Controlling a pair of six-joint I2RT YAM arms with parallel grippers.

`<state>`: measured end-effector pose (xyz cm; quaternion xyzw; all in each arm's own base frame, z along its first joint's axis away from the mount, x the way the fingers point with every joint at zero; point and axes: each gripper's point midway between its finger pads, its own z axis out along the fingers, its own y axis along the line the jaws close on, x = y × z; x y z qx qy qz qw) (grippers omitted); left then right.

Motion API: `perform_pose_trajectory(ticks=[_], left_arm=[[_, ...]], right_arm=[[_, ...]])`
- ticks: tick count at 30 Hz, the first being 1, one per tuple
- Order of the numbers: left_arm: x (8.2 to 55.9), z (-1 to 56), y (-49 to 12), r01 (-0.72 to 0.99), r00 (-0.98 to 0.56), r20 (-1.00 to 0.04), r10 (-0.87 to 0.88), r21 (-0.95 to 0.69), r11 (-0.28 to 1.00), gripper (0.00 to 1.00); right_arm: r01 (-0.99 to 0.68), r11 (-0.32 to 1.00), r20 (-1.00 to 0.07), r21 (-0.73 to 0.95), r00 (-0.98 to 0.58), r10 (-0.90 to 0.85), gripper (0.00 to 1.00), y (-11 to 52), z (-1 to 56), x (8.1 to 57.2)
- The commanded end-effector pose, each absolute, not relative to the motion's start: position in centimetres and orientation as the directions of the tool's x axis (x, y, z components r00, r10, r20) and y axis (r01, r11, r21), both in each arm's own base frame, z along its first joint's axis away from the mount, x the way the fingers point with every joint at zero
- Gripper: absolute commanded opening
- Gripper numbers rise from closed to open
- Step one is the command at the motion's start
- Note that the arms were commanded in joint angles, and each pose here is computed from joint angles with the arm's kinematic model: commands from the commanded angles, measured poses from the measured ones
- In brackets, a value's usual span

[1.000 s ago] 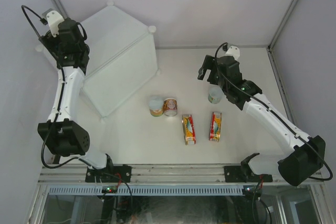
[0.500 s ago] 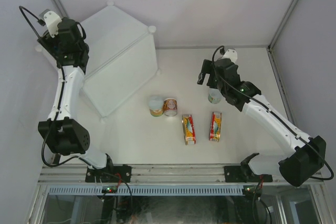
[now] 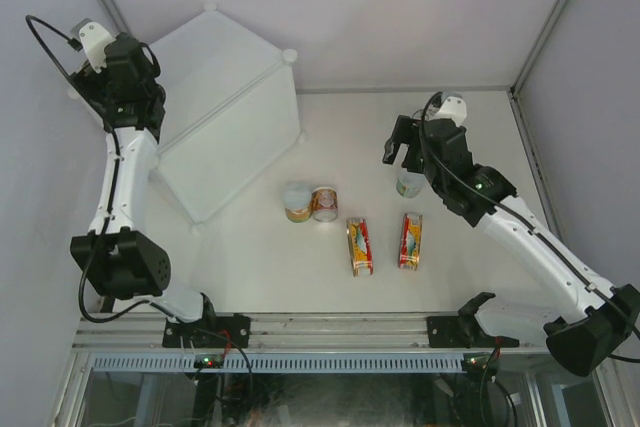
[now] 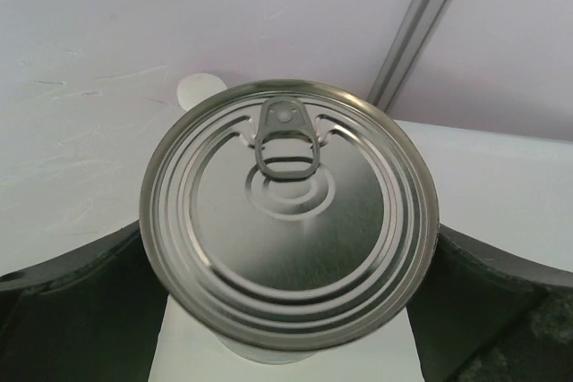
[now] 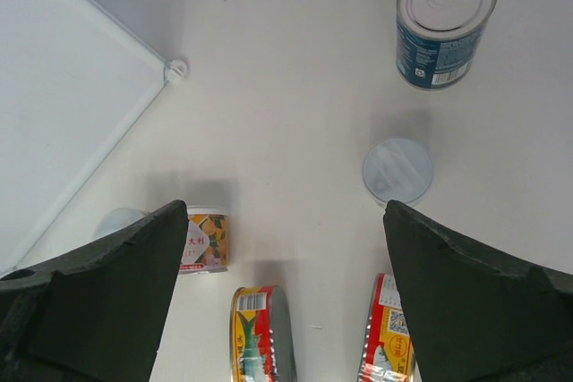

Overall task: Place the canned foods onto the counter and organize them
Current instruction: Place the canned food on the counter.

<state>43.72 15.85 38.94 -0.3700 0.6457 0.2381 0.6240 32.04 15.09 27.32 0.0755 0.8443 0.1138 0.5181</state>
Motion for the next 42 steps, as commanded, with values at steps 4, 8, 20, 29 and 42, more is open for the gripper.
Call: perform_pose_trajectory(ticks=[4,8,20,29,42], left_arm=[[42.5,41.6,15.1,-0.724,0.13,-0.965,-0.227,-0.248,0.643,1.0],[42.3,41.5,14.9,-0.715,0.124,-0.963,-0.237,-0.253,0.652,1.0],[41.6,41.1,14.3,-0.697,0.093,-0.966,-0.242,-0.237,0.677,1.0],[41.5,40.6,14.2,-0.693,0.072,-0.969,-0.236,-0.219,0.687,1.0],[42.4,39.7,13.7,-0.679,0.056,-0.96,-0.275,-0.239,0.694,1.0]], right_arm=[[0.01,0.957,-0.864,0.291,-0.426,0.268,0.9,14.9,28.3,31.3],[0.007,0.955,-0.865,0.296,-0.423,0.271,0.9,14.9,28.3,31.0],[0.003,0.95,-0.868,0.313,-0.405,0.287,0.9,14.8,29.0,30.1],[-0.009,0.949,-0.868,0.315,-0.408,0.284,0.9,15.1,28.8,30.3],[0.006,0.947,-0.862,0.32,-0.414,0.294,0.9,14.7,28.4,29.6]])
